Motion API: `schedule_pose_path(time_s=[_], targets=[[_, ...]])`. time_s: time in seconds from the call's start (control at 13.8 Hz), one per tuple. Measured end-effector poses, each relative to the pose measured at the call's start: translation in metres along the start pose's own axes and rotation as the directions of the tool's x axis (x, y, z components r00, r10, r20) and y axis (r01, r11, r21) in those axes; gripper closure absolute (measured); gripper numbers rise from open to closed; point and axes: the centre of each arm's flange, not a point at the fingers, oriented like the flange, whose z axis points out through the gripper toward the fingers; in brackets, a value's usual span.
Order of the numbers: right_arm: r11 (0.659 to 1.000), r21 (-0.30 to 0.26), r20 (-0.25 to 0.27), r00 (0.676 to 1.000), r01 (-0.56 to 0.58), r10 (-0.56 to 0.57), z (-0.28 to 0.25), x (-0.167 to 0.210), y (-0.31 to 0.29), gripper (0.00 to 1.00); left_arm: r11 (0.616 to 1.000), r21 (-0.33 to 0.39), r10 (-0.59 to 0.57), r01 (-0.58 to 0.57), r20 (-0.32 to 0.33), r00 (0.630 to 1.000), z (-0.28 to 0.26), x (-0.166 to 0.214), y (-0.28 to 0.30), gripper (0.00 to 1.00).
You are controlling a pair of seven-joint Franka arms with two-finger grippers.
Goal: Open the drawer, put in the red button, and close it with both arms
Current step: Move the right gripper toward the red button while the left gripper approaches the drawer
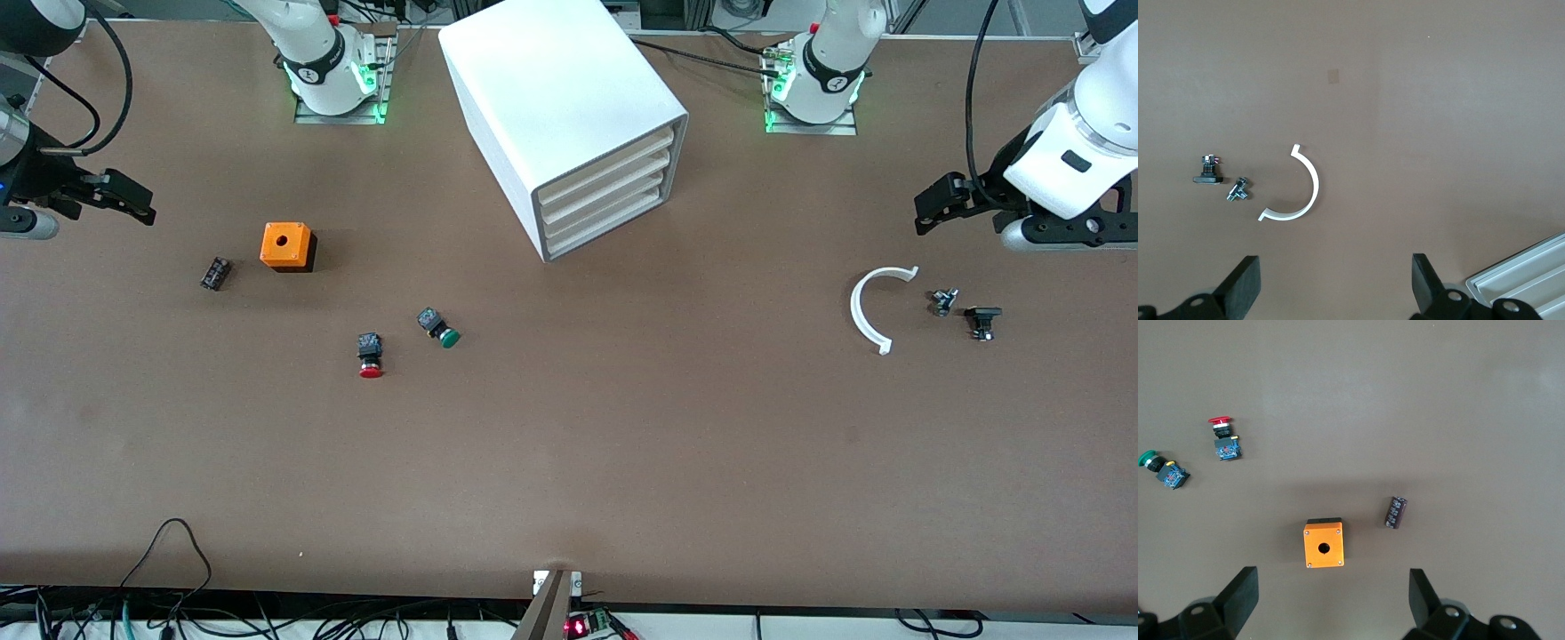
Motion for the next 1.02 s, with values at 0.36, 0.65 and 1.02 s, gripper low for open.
schedule_pose_path(time_s=[0.36,0.65,1.02], targets=[[1.0,0.0,0.0,1.0,0.001,-0.001,0.0,0.0,0.0,0.0,1.0,0.0,0.019,-0.019,-0.001,1.0,-0.0003,0.0,0.0004,0.0],[1.0,0.0,0.0,1.0,0.001,-0.001,0.0,0.0,0.0,0.0,1.0,0.0,0.02,-0.02,-0.001,1.0,-0.0004,0.0,0.0004,0.0],[1.0,0.0,0.0,1.0,0.001,-0.001,0.0001,0.0,0.0002,0.0,1.0,-0.001,0.02,-0.02,0.017,1.0,0.0091,0.0048,0.0002,0.0]])
